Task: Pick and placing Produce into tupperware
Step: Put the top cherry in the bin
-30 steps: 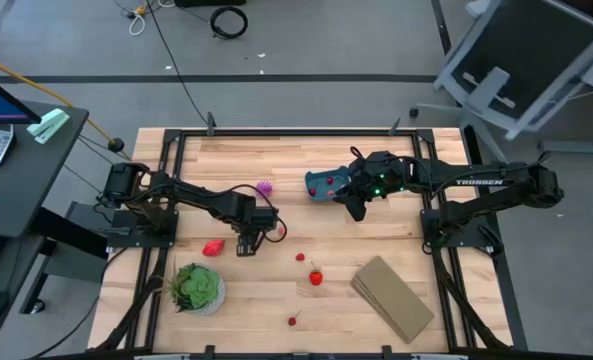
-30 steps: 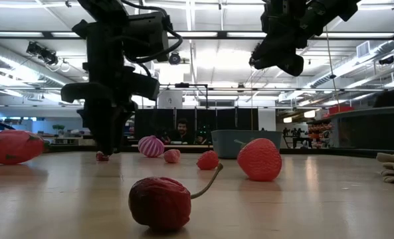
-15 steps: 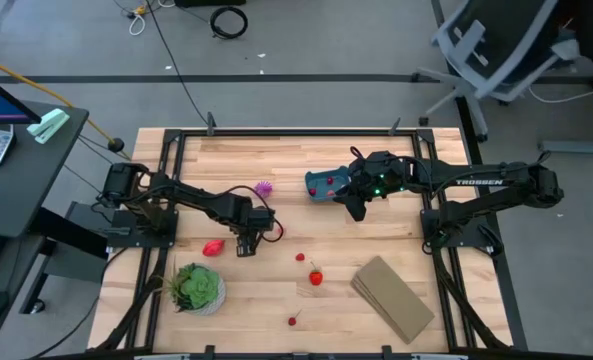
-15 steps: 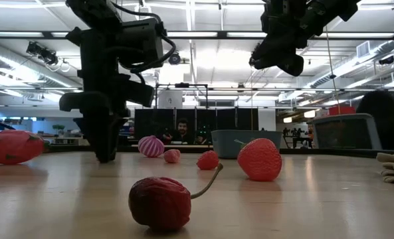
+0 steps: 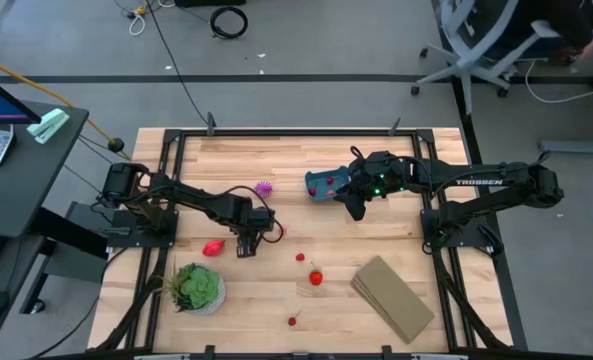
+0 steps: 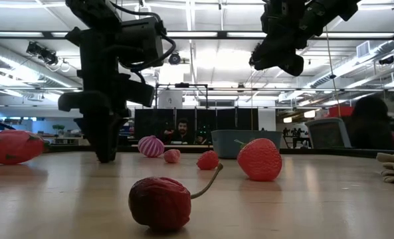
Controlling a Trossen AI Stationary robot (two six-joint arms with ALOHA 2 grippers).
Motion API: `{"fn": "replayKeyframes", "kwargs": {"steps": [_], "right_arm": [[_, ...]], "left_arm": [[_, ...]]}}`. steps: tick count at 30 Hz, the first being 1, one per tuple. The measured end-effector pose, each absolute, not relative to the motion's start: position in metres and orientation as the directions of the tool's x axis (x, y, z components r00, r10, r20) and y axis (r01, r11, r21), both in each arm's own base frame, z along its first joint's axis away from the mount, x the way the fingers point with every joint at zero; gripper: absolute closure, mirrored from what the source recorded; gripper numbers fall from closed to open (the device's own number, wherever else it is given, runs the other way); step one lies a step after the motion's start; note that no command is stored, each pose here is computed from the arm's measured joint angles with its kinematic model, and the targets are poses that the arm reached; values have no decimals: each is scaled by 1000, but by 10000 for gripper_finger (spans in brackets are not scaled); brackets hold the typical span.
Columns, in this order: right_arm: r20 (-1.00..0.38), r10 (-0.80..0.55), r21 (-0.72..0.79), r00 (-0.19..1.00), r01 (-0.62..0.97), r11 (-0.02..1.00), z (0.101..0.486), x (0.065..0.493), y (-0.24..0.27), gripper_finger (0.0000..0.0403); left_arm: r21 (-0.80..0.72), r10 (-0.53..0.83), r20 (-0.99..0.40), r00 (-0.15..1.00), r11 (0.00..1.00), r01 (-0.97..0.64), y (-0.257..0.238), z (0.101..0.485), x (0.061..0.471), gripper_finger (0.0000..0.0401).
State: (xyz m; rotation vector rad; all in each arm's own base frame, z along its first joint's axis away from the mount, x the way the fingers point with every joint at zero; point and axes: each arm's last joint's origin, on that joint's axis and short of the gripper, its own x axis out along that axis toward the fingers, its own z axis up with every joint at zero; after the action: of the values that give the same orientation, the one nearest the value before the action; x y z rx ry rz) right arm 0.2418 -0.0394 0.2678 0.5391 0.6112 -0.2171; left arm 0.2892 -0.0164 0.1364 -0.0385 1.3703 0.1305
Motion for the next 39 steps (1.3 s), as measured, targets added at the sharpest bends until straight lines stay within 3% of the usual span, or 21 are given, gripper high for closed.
{"fn": "replayKeyframes", "kwargs": {"steps": [10, 17, 21, 27, 31, 36, 39], "right_arm": [[-596, -38, 415, 802, 348, 840, 268, 242, -39, 274], [-599, -45, 419, 800, 360, 833, 268, 242, -40, 274], [-660, -28, 480, 751, 450, 753, 262, 237, -38, 276], [-872, 92, 434, 481, 673, 599, 241, 212, -19, 277], [-936, 84, 323, 343, 736, 594, 235, 200, -3, 278], [-931, -4, 294, 365, 756, 585, 236, 202, 7, 279], [-917, -43, 300, 396, 758, 579, 237, 205, 9, 279]], "left_arm": [[52, 77, -975, 207, 991, -122, -16, 136, 291, 389], [38, 71, -960, 270, 992, -123, -17, 164, 311, 395], [31, 65, -931, 360, 995, -100, -17, 200, 333, 396], [55, 123, -816, 564, 989, -136, 12, 262, 364, 398], [15, 198, -690, 696, 966, -259, 52, 286, 376, 398], [-196, 188, -500, 845, 926, -322, 101, 299, 386, 398], [-251, 209, -433, 877, 907, -339, 118, 292, 396, 397]]}}
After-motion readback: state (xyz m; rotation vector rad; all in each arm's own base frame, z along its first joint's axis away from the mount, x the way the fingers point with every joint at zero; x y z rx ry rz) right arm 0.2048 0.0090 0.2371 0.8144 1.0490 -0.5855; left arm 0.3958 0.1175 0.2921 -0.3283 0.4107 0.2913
